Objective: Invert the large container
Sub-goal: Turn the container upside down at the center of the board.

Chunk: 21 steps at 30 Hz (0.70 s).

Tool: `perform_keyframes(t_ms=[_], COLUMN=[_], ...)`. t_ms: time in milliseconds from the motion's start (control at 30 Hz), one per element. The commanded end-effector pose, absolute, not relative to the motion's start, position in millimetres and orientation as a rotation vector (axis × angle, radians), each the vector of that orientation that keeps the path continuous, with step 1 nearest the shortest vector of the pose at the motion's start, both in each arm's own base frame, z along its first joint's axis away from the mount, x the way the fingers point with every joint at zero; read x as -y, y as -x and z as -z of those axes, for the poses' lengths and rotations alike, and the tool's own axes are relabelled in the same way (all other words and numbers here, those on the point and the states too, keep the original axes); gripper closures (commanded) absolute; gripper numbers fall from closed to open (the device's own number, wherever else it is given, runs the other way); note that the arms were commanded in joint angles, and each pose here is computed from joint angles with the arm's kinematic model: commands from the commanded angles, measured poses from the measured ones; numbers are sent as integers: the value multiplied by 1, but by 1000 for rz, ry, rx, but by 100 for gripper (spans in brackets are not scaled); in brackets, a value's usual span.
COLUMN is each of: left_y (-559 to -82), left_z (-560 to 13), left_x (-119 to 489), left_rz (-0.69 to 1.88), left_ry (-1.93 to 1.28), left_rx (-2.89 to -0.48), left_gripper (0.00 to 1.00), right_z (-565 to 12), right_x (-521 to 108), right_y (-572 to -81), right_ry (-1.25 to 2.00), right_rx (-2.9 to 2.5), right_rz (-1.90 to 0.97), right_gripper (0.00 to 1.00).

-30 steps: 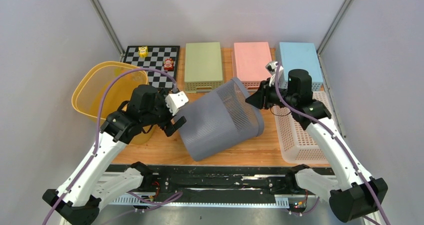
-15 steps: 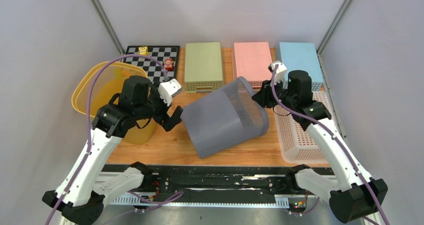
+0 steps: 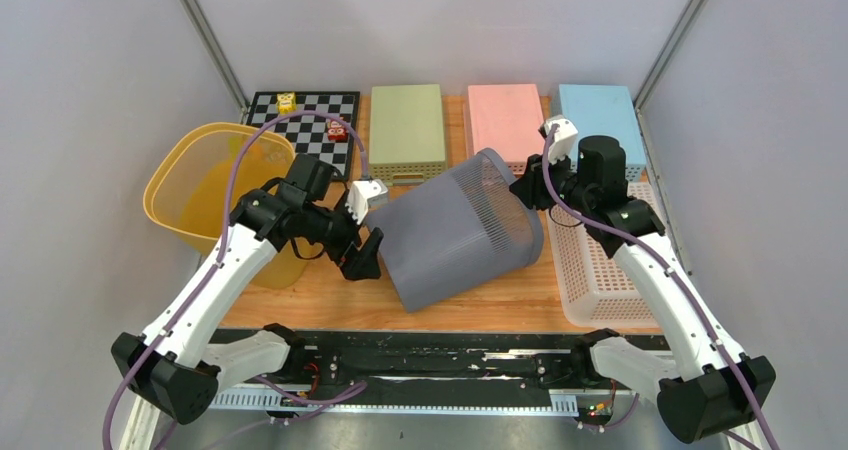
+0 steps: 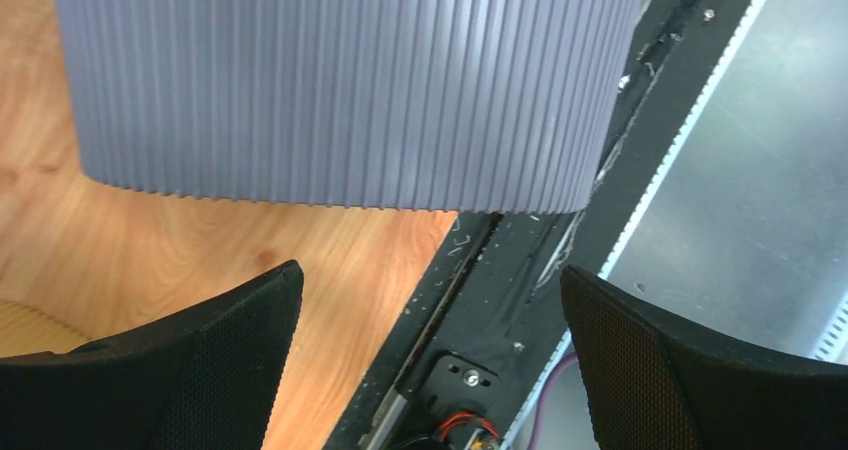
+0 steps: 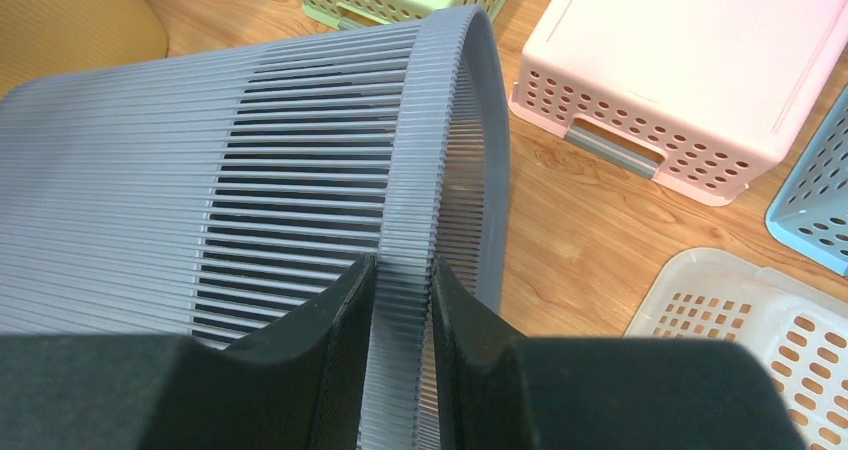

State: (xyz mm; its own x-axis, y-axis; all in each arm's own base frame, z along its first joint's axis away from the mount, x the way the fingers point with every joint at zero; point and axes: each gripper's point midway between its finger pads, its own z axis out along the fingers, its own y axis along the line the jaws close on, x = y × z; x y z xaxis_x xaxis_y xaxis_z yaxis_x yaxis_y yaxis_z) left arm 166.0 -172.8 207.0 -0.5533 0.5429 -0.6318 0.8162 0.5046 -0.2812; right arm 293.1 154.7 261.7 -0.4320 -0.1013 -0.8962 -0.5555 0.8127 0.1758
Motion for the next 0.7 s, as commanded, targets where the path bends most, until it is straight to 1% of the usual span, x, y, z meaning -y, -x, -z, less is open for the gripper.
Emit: perform_keyframes(t_ms=[0,333,667], left_y=[-160,-166,-178], left_z=[-212,-214,-219], left_x=[187,207,213], left_rz=[924,1071,1088], left_ry=[-1071,-1016,-930], left_rx=[-2248,-2224,-2156], left_gripper=[0,0,0], right_z=[-267,-259,-254], right_x=[-148,-158,-167], right_y=[-296,-283,-272], right_ry=[511,620,669], right_rx=[-1953,-1951,-2013], right_rz=[-529,-593,-692], right_gripper=[71,67,63])
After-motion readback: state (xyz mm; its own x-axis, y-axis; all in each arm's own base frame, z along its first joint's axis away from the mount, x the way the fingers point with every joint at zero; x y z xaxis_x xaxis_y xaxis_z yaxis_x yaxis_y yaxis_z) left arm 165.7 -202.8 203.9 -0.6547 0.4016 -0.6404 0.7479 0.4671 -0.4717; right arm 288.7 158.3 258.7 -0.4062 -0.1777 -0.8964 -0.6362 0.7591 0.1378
